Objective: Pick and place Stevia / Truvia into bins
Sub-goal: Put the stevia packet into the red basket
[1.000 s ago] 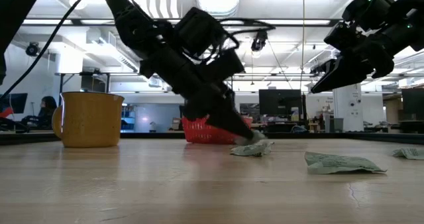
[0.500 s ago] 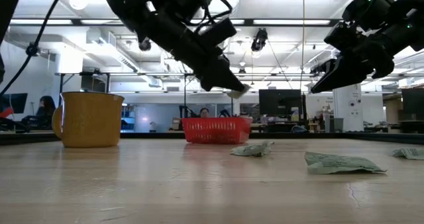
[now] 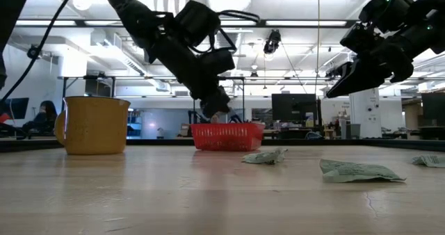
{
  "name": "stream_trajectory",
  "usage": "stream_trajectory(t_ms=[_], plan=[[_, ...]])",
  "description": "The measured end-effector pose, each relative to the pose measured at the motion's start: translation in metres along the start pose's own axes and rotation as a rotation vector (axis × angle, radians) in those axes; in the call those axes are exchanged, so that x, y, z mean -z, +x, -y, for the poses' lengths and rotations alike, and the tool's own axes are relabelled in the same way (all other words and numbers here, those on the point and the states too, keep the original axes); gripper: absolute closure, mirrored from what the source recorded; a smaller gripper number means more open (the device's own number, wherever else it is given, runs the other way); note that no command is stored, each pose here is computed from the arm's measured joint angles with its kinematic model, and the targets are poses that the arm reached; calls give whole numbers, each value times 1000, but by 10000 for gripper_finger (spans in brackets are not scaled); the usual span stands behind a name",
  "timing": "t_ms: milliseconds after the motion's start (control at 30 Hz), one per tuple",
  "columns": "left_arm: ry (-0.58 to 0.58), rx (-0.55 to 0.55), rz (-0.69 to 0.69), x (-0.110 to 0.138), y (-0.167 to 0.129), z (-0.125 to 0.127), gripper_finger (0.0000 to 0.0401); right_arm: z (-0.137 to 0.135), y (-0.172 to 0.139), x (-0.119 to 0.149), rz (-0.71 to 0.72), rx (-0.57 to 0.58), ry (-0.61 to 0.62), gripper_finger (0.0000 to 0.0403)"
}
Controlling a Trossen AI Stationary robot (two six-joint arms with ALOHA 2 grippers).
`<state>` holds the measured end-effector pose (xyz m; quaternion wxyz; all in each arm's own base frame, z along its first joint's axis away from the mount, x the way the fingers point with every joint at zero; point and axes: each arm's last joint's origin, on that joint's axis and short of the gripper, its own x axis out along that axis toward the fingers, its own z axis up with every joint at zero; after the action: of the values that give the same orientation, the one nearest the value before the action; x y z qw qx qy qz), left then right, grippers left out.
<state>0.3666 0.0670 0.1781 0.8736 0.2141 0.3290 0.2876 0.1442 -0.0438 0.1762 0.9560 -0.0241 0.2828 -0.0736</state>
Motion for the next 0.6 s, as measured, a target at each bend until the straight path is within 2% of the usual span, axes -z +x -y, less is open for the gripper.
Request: stream_trajectory(t_ms=[133,333,600], plan=[[-46,-16,-8,1,1,-2,385,0,0,0,1,0,0,342],[-44,-15,-11,1,0,-1,322,-1,1,3,-6,-6,33,344],[-29,13,-50,4,-4,6,244,-8,3,7,60,-248,78,331]])
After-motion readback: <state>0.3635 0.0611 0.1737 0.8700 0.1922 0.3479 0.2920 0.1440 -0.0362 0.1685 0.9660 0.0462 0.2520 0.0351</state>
